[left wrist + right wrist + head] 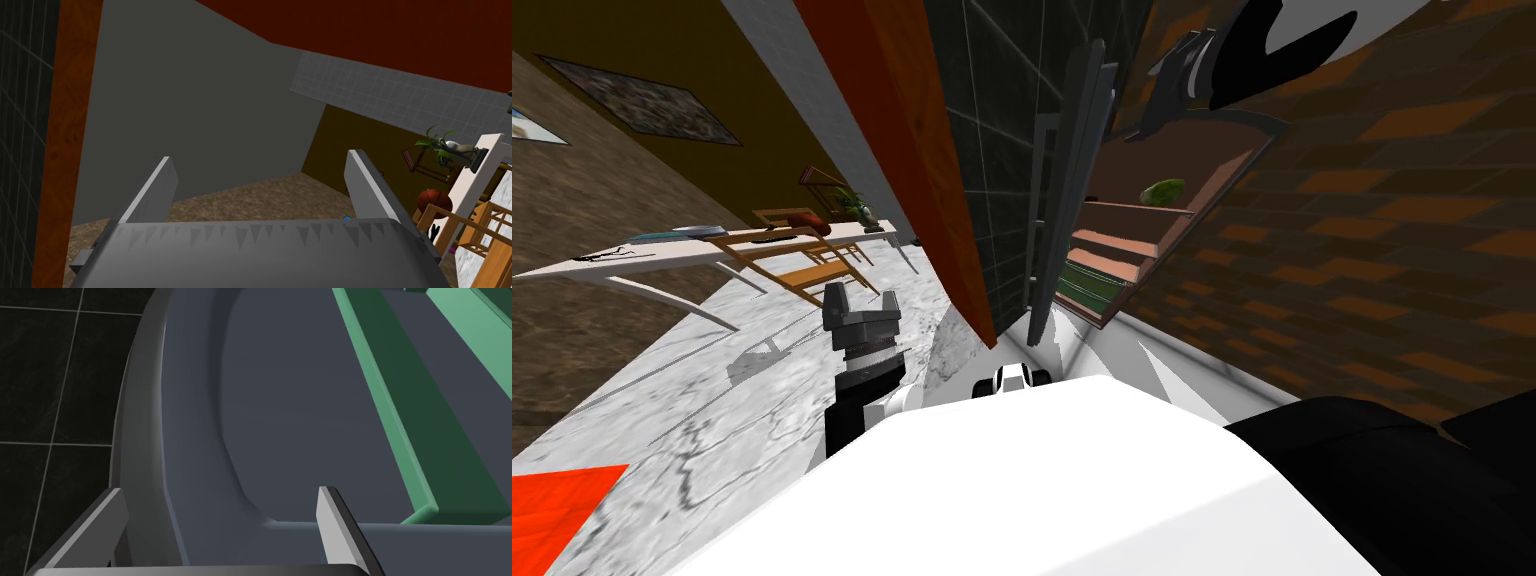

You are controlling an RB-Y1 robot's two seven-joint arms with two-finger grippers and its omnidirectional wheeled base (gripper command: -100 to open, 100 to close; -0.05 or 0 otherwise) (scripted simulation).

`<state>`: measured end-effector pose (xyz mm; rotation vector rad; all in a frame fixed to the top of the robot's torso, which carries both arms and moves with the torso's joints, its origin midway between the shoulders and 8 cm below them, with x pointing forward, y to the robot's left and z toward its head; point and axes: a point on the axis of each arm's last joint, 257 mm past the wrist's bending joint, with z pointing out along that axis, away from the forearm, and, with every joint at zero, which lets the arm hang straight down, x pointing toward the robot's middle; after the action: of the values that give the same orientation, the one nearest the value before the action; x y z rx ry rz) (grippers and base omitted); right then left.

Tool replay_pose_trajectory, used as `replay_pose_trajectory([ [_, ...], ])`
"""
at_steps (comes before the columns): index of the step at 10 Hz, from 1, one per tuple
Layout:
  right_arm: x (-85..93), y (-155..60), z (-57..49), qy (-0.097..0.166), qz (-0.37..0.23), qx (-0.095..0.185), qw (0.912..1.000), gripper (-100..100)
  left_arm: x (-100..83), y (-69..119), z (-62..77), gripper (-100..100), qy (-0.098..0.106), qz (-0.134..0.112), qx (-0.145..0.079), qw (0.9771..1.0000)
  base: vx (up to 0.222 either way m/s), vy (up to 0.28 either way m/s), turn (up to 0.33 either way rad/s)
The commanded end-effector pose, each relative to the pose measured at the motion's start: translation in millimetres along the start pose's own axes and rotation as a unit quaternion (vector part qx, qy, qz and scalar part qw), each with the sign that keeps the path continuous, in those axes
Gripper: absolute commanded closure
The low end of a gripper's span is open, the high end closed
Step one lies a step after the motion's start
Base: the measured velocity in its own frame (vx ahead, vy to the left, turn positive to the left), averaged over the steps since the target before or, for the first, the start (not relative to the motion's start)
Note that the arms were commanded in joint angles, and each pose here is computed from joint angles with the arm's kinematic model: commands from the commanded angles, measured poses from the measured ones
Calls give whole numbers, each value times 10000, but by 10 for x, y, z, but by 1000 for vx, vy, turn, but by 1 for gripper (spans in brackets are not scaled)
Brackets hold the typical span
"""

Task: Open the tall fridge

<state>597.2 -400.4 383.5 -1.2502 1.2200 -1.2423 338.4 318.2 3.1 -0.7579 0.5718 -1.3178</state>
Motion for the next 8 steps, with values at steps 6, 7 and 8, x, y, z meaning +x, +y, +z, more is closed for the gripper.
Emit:
replay_pose_trajectory([
  [6,-467,-498,-245,-263,-42,10,9996,-100,0,0,0,0,0,0,0,10000,63,-17,-85],
  [7,-467,-498,-245,-263,-42,10,9996,-100,0,0,0,0,0,0,1,10000,41,-9,-20],
  [8,-524,-557,-281,-293,-49,12,9996,-100,0,0,1,0,0,0,1,10000,28,-4,-37],
])
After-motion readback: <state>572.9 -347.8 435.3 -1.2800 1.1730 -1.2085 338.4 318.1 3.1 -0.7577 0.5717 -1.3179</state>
